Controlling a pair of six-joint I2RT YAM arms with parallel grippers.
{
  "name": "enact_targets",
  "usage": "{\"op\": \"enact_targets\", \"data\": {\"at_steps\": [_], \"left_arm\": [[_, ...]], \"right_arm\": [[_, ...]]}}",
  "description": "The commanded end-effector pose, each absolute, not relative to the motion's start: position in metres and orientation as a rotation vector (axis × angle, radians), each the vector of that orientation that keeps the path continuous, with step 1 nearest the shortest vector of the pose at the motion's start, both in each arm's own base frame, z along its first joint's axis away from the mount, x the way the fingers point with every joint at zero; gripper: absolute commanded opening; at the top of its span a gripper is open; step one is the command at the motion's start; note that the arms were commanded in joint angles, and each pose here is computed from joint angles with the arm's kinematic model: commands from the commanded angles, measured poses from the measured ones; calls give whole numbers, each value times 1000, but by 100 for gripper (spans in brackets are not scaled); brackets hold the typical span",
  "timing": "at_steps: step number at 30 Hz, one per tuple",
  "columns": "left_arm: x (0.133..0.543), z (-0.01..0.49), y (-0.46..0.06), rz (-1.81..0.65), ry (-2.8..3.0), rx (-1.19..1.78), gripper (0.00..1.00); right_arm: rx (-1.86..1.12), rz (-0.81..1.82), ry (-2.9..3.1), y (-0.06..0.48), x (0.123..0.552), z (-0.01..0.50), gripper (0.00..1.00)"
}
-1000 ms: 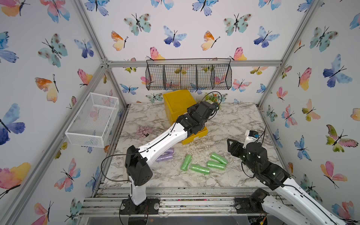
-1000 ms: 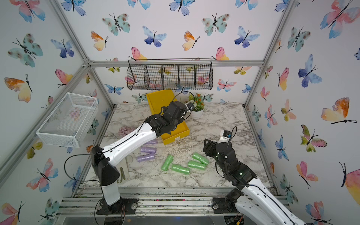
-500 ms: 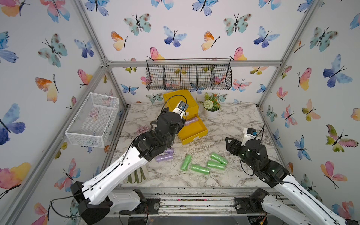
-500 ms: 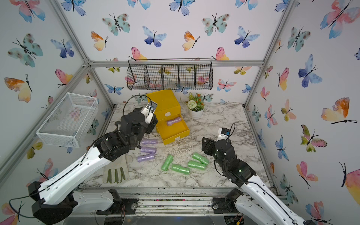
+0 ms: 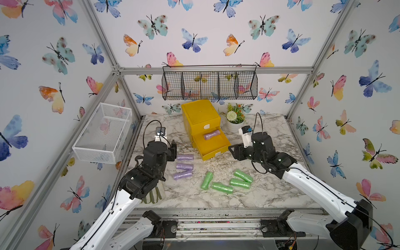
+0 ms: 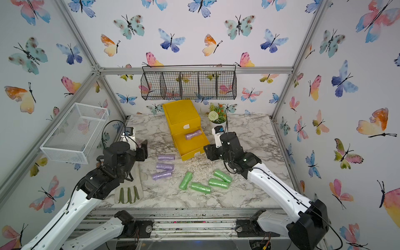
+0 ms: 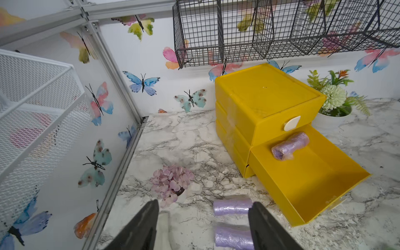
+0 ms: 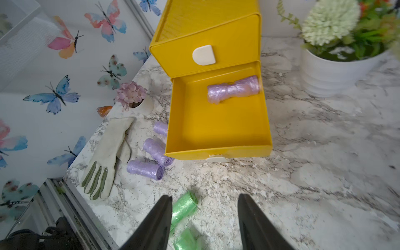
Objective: Sort the rolls of trash bags by color and place them into the drawer
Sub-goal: Pick up the roll of trash bags from the center of the board.
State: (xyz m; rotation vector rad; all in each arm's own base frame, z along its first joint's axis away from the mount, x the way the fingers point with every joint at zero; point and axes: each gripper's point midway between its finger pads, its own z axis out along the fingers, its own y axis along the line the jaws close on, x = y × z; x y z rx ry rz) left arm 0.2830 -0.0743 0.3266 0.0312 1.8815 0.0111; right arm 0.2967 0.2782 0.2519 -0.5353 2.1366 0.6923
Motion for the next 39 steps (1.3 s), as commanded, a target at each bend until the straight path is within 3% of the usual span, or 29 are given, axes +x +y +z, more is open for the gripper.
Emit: {"op": "enact_targets", "data": {"at_steps": [1,3,15,19,39], "left_arm": [[286,328,-78,-102,1831,-22,72],[290,322,-75,-109,1824,-37,77],[290,313,-38,-150,1761,-167,78],[283,319,-30,-135,1709,-188,88],[243,334,36,-3,1514,-504,91]], "right_arm": [[-815,753,1990,320,292,269,55],[-903,755,1966,339,294,265,55],[-1454,651,1671,453,261,228,61],[-1584,624,1662,477,252,199,63],[-1906,537,1788,520,226,84,64]]}}
